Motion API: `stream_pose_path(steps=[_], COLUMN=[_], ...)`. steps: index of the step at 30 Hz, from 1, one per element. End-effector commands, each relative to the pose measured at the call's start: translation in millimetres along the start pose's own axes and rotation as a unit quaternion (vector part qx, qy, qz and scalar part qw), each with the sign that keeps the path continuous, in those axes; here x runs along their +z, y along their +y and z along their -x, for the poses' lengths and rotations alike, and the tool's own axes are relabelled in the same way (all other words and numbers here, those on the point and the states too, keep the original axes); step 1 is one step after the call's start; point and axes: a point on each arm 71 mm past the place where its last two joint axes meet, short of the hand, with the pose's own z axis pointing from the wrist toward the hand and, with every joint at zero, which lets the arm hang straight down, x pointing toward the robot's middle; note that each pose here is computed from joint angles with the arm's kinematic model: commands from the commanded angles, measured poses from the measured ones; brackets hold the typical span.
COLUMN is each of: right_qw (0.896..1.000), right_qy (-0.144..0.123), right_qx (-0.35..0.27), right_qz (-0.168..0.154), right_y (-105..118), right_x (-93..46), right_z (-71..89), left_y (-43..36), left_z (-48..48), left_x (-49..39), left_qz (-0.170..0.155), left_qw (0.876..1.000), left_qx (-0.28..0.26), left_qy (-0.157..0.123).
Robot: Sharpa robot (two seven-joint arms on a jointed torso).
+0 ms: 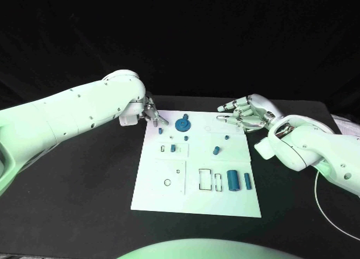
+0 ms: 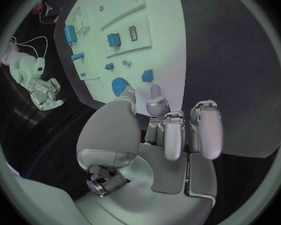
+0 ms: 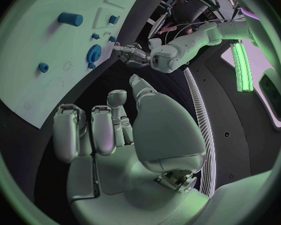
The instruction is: Assemble the parts on the task board
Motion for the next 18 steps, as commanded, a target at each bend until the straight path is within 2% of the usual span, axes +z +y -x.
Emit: stream_pose_path(steps=[1,18], right_qw=[1.000,1.000], right_qy=[0.006,0.008], right_qx=[0.000,0.000], right_qz=[0.005,0.004], right_y=[0.7,0.6], right_x=[0.2,0.3], right_z=[-1.7,-2.4], left_y=[-2.6,-3.6], left_z=[-4.0,-12.6], left_x=[0.6,4.9], left_qz=[-0.007,-0.008], left_qw=[1.000,0.999], left_qx=[0.010,0.017], left_qy=[0.024,0.044])
